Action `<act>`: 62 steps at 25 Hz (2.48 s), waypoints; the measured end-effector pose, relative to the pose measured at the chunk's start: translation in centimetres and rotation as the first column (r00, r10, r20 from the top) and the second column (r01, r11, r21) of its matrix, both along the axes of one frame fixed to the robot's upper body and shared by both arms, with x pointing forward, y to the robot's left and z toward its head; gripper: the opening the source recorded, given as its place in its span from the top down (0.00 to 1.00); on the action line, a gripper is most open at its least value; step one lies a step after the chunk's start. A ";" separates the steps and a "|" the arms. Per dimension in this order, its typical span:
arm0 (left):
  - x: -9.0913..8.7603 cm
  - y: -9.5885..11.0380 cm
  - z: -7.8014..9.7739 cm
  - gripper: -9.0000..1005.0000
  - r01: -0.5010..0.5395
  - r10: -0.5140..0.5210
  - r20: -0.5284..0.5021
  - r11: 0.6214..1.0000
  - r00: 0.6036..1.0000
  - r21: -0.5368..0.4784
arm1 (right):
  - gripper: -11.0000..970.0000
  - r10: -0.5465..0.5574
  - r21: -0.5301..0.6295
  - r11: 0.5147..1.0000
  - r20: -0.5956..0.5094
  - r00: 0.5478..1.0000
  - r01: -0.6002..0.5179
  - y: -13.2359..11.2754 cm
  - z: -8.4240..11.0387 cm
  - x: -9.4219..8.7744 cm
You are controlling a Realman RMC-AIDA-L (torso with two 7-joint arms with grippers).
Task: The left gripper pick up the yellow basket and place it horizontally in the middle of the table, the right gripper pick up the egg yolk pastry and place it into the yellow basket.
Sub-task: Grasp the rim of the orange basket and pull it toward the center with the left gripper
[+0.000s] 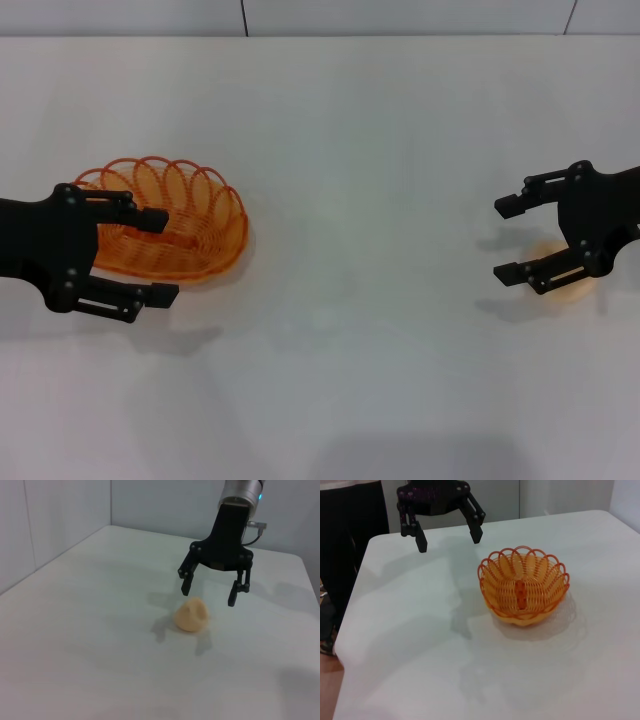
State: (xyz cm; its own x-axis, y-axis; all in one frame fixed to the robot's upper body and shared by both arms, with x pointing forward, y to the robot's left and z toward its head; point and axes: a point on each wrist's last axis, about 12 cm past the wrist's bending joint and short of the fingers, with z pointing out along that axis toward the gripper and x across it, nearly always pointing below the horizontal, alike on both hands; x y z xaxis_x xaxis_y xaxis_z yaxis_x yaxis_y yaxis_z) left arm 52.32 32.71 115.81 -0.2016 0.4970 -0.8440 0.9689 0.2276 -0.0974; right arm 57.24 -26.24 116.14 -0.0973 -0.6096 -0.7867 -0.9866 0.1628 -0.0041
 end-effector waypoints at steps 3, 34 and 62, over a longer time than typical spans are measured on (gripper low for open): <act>0.0 0.0 -0.1 0.16 -0.001 0.001 -0.003 1.000 1.000 -0.001 | 0.16 0.001 0.000 1.000 -0.001 1.000 -0.001 0.0 0.0 0.0; 0.8 0.5 4.4 0.16 -0.439 0.480 -0.372 0.877 0.795 0.194 | 0.17 0.011 0.002 1.000 0.029 1.000 -0.011 -0.3 -0.3 -0.5; 8.5 0.6 0.7 0.16 -0.572 0.793 -0.217 0.572 0.569 0.588 | 0.17 0.050 0.001 0.999 0.057 0.997 -0.050 1.0 -0.3 -0.1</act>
State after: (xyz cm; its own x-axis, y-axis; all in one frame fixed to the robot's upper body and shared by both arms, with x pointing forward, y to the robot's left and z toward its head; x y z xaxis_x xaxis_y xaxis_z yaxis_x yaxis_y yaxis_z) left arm 60.78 33.31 116.55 -0.8973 0.3020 -0.3219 0.3638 0.9190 -0.1520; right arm 57.16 -25.26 115.85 -0.0215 -0.6110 -0.7913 -0.9917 0.1131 -0.0604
